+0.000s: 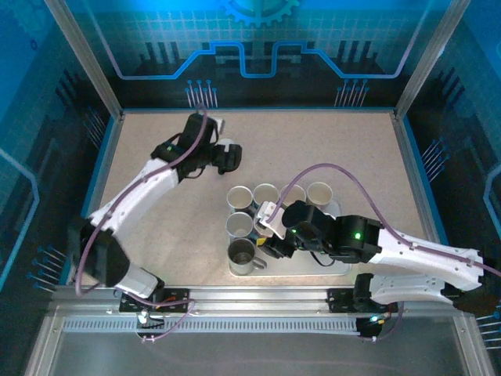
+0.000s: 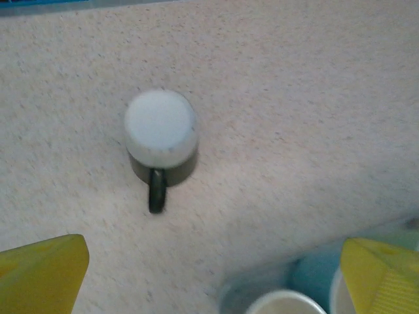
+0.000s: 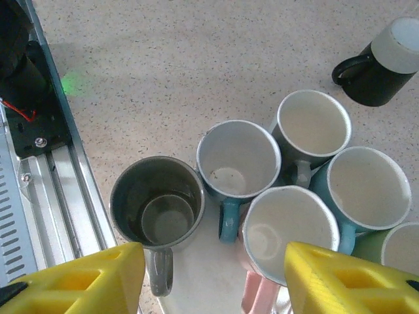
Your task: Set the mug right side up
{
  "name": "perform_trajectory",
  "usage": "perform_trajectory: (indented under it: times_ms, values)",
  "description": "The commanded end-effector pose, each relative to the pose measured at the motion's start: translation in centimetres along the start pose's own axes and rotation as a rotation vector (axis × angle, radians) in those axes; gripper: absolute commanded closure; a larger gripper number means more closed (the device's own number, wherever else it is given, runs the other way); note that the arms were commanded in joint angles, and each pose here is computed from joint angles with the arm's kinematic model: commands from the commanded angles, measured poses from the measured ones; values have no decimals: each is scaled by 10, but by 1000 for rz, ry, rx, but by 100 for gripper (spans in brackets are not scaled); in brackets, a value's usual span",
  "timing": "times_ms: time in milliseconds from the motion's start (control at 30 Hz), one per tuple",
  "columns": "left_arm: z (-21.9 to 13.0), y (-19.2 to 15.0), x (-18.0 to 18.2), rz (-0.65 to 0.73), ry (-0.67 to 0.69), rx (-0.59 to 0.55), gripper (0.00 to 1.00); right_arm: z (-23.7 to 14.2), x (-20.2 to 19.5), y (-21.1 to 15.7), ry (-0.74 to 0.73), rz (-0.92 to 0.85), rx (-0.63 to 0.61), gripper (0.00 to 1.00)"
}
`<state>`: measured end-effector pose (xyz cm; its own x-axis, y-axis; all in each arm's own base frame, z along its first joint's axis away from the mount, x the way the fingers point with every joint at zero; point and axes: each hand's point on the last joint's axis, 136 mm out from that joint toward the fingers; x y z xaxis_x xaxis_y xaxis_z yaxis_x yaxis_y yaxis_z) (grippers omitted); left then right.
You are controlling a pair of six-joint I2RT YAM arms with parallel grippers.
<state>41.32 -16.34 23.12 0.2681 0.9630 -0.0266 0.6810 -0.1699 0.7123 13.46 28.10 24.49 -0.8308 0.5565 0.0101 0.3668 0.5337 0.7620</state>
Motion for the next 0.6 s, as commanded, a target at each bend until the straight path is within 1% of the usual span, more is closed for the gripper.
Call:
perform_trajectory:
  times_ms: [0,100,200,367,567]
  values:
    - [30,14,33,86,92,46,1,-3,-9,3,-32,-11,-36,40]
    - [60,22,41,54,77,70,1,-8,-14,5,-55,-25,-52,37]
    - [86,24,39,19,15,100,1,-14,-24,4,-99,-47,-69,33]
    - [123,15,35,23,-9,178,1,-24,-35,4,-133,-40,-110,28]
    - [156,-2,35,-28,-24,231,1,-27,-38,7,-140,-40,-132,27]
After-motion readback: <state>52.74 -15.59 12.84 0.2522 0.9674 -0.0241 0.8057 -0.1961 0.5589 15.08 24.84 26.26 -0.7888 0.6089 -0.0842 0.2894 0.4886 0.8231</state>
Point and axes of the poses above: each hand's point on the last joint's axis, 136 mm out from that joint toward the fingers, its own z axis out along the fingers, its own x axis along the line the jaws close on, y = z × x, and after that the axes turned 7 degrees about z, right-handed
